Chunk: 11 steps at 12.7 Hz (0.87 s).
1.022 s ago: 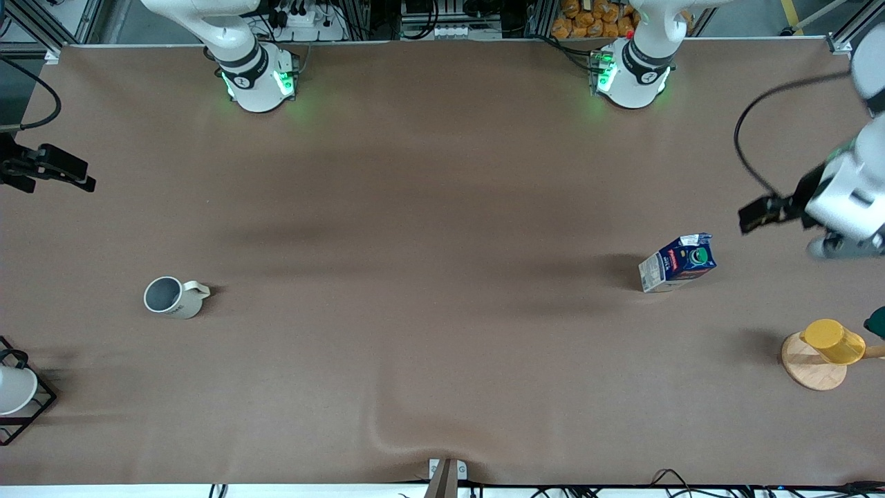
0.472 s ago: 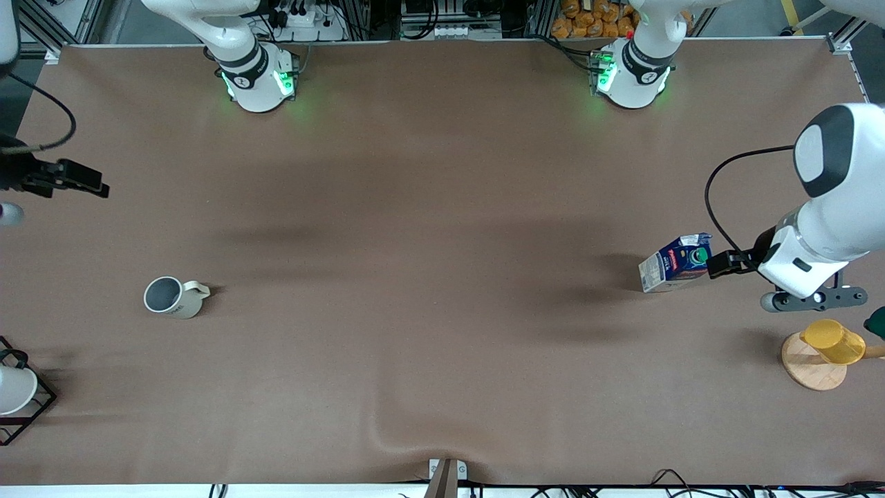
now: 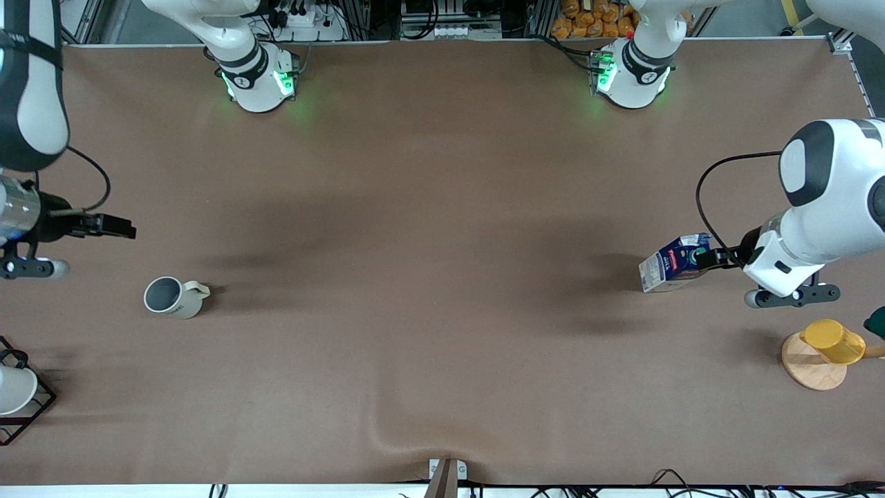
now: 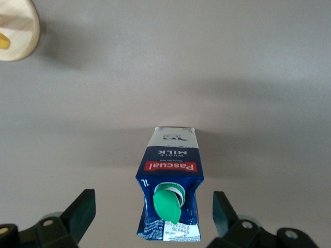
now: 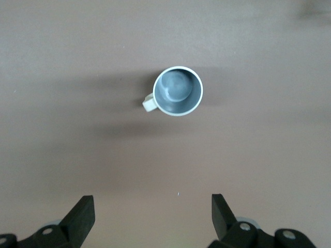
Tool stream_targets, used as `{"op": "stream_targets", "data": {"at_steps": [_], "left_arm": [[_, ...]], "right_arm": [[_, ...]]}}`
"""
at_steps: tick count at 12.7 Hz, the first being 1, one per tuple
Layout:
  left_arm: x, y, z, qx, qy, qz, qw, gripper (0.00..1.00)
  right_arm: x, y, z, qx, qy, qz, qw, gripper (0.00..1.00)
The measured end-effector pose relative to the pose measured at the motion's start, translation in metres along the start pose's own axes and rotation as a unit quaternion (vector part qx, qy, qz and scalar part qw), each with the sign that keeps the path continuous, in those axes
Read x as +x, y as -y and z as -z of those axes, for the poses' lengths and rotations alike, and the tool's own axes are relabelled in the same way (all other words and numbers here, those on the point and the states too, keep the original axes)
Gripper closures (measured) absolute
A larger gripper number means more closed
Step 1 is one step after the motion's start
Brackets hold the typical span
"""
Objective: Place milk next to cup
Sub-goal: 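Reach the left gripper to the milk carton while the right gripper reaches the mug, then close the left gripper on the milk carton while the right gripper grips the mug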
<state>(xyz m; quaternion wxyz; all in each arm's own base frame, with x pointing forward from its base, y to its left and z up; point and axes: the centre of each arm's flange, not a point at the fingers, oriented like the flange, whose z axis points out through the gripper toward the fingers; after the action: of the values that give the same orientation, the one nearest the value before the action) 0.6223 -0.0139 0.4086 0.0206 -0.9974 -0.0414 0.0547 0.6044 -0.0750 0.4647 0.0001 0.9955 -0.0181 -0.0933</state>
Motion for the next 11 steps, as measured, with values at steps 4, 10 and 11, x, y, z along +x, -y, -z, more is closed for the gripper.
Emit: {"op": "stream_targets", "data": {"at_steps": [4, 10, 11], "left_arm": [[-0.005, -0.006, -0.015, 0.001, 0.013, -0.005, 1.0, 0.0], [-0.011, -0.008, -0.046, -0.002, 0.01, -0.008, 1.0, 0.0], [-0.011, -0.008, -0.047, -0.002, 0.011, -0.008, 1.0, 0.0]], "right_arm": [[0.027, -0.001, -0.036, -0.006, -0.007, 0.003, 1.0, 0.0], [0.056, -0.002, -0.087, -0.013, -0.013, 0.018, 1.0, 0.0], [0.061, -0.005, -0.098, -0.014, -0.013, 0.023, 1.0, 0.0]]}}
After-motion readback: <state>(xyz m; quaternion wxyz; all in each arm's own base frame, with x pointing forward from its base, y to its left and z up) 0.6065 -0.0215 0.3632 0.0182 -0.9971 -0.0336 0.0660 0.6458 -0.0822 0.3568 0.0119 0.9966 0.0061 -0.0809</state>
